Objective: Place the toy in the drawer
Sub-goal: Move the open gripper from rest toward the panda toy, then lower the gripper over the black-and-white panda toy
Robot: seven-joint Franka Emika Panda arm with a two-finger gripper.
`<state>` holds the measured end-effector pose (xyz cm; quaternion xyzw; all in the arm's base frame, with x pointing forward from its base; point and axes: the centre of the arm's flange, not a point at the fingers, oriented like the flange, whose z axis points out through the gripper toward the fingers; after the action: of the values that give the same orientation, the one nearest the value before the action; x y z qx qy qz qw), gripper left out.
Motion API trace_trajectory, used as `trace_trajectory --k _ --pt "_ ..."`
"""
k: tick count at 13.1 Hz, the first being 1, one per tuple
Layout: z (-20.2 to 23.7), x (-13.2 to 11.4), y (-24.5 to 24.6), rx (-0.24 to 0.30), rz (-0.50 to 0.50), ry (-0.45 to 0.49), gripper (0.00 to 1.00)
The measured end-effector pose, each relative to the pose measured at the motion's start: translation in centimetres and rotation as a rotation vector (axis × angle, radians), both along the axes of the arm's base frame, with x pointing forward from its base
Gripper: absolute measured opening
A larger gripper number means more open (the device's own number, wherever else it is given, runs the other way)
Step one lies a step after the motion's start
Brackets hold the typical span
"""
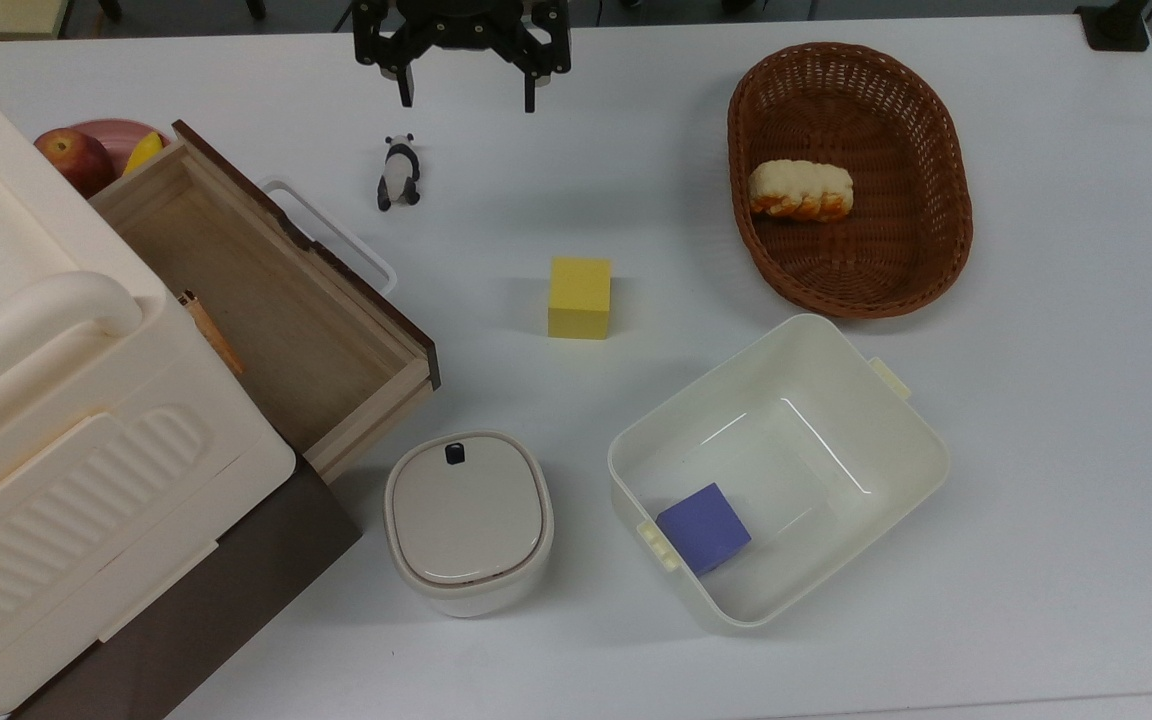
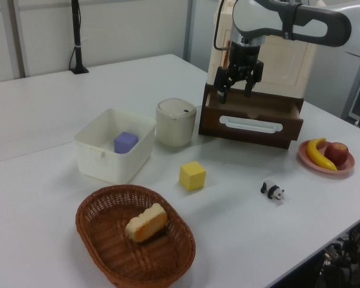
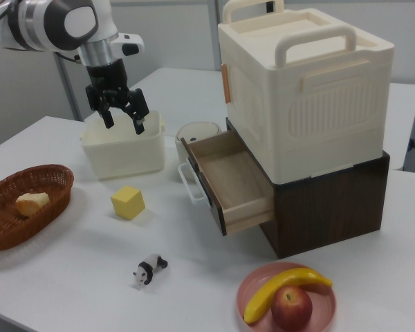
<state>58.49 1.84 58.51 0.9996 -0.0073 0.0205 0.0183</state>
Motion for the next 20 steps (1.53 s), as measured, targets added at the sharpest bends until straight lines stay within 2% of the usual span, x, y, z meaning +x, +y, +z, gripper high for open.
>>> trace_trajectory --k 2,4,7,11,15,18,20 --pt "0.1 -0.1 -0.8 0.001 -0.033 -0.002 1.00" --pt "-0.9 -1.2 -1.5 0.003 -0.076 0.028 1.00" --pt "-4.2 -5.1 -3.5 0.031 -0.124 0.027 1.00" --pt "-9.5 -9.7 -4.1 0.026 -0.143 0.084 1.00" --pt "-12.2 -10.7 -7.2 0.030 -0.139 0.059 1.00" --pt "-17.1 -11.5 -7.6 0.034 -0.147 0.071 1.00" --pt "-20.8 -11.0 -8.6 0.038 -0.166 0.079 1.00"
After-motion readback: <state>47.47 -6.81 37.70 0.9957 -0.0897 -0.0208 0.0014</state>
